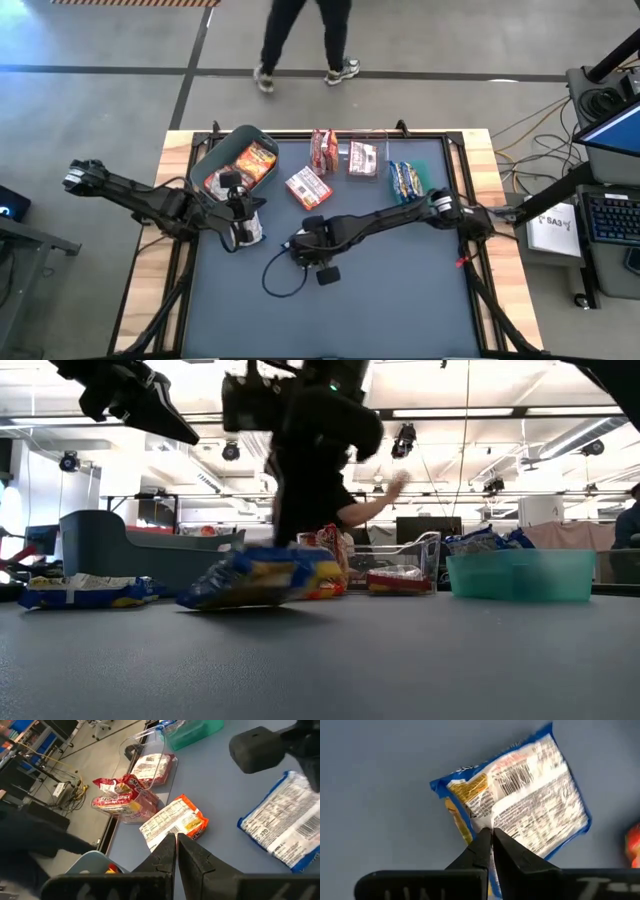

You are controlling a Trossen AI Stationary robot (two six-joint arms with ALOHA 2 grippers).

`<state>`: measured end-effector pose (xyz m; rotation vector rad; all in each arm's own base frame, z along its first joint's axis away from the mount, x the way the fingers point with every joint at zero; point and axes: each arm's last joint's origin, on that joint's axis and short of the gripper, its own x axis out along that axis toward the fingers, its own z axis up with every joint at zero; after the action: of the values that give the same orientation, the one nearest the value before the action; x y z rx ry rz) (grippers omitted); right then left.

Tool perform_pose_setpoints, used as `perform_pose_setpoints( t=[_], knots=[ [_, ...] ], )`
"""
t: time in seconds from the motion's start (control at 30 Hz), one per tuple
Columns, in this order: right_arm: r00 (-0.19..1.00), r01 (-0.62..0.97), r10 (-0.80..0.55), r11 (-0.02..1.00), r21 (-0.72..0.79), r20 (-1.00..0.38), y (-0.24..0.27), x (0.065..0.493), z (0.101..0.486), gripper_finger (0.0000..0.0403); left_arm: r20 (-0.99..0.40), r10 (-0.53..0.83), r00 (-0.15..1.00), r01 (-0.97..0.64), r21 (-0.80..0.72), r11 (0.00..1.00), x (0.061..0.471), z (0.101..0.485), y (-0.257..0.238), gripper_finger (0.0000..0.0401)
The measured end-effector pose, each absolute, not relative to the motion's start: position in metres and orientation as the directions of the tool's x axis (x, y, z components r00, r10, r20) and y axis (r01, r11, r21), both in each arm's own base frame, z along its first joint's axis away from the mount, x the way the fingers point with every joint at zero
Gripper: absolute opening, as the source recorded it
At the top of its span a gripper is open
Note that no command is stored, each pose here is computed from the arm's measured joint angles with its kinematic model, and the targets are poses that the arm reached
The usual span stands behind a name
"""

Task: Sort Maruchan noodles
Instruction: Put the blue noodle pack into the green bin

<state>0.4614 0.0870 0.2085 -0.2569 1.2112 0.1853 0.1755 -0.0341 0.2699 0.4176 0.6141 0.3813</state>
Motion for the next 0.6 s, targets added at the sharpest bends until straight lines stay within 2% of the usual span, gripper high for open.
perform_pose_setpoints(
  t=[0.23, 0.47, 0.6],
  knots=[
    [0.367, -0.146, 0.058, 0.989, 0.004, -0.929, 0.086, 0.426, 0.214, 0.0008, -0.447, 0.445, 0.776, -0.229, 0.458, 0.859, 0.180, 0.272, -0.036, 0.0000],
    [0.550, 0.072, 0.113, 0.981, 0.182, -0.827, 0.075, 0.368, 0.249, 0.0008, -0.439, 0.387, 0.811, -0.201, 0.412, 0.889, 0.190, 0.272, -0.040, 0.0000],
    [0.602, 0.203, 0.122, 0.932, 0.299, -0.789, 0.069, 0.338, 0.245, 0.0008, -0.482, 0.306, 0.821, -0.128, 0.367, 0.921, 0.200, 0.263, -0.045, 0.0000]
  ],
)
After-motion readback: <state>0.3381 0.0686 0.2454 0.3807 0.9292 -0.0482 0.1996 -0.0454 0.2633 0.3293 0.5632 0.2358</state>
